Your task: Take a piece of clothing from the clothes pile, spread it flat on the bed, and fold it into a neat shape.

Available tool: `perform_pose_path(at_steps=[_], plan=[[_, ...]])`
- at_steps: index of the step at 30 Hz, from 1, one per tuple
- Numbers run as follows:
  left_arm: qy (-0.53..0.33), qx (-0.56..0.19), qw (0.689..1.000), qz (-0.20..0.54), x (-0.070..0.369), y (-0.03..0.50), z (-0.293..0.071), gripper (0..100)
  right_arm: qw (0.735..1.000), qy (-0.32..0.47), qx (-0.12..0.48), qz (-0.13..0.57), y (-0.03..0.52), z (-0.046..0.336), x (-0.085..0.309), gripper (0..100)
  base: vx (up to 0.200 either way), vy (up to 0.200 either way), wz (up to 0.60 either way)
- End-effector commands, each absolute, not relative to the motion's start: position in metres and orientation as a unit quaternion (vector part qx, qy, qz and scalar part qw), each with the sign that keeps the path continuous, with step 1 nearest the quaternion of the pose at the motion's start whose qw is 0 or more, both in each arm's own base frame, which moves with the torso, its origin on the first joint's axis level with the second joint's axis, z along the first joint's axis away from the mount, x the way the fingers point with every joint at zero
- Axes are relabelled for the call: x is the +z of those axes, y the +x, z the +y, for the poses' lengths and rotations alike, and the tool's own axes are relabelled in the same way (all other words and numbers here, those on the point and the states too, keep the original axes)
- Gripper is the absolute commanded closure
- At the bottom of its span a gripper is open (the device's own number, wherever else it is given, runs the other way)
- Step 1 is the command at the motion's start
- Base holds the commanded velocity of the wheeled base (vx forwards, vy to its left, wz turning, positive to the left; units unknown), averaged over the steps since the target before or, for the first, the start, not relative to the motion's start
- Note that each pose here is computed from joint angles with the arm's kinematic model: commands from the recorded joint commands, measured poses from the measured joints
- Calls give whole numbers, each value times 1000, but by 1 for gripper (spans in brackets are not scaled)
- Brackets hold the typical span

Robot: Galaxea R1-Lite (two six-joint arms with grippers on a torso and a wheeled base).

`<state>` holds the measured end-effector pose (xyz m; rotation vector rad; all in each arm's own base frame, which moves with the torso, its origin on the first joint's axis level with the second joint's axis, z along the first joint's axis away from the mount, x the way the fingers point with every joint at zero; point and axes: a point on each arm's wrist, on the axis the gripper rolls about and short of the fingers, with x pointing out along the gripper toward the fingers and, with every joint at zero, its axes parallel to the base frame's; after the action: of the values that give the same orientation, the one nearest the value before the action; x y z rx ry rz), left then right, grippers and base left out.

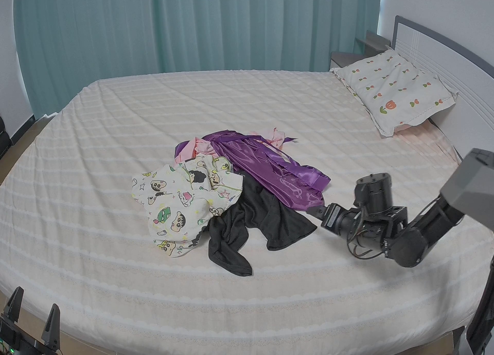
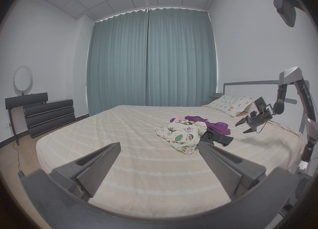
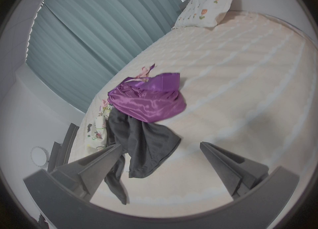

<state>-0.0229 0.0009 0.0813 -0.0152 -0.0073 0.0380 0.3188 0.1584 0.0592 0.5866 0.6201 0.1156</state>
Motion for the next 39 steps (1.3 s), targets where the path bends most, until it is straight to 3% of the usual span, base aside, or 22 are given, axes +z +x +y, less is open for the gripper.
perform_pose_path(at_steps=[1, 21, 22, 28, 35, 39], plan=[[-8, 19, 1000, 1, 76, -22, 1, 0, 903, 269, 47, 332, 335, 187, 11, 0, 0, 0, 0], [-8, 19, 1000, 1, 76, -22, 1, 0, 908, 274, 78, 307, 360, 227, 4, 0, 0, 0, 0], [-8, 19, 1000, 1, 76, -22, 1, 0, 909, 273, 79, 305, 359, 229, 4, 100, 0, 0, 0], [-8, 19, 1000, 1, 76, -22, 1, 0, 910, 268, 78, 308, 354, 230, 5, 100, 0, 0, 0], [-8, 19, 1000, 1, 76, -22, 1, 0, 901, 262, 55, 341, 326, 199, 5, 100, 0, 0, 0], [-8, 19, 1000, 0, 76, -22, 1, 0, 893, 301, 62, 328, 302, 186, 14, 100, 0, 0, 0]])
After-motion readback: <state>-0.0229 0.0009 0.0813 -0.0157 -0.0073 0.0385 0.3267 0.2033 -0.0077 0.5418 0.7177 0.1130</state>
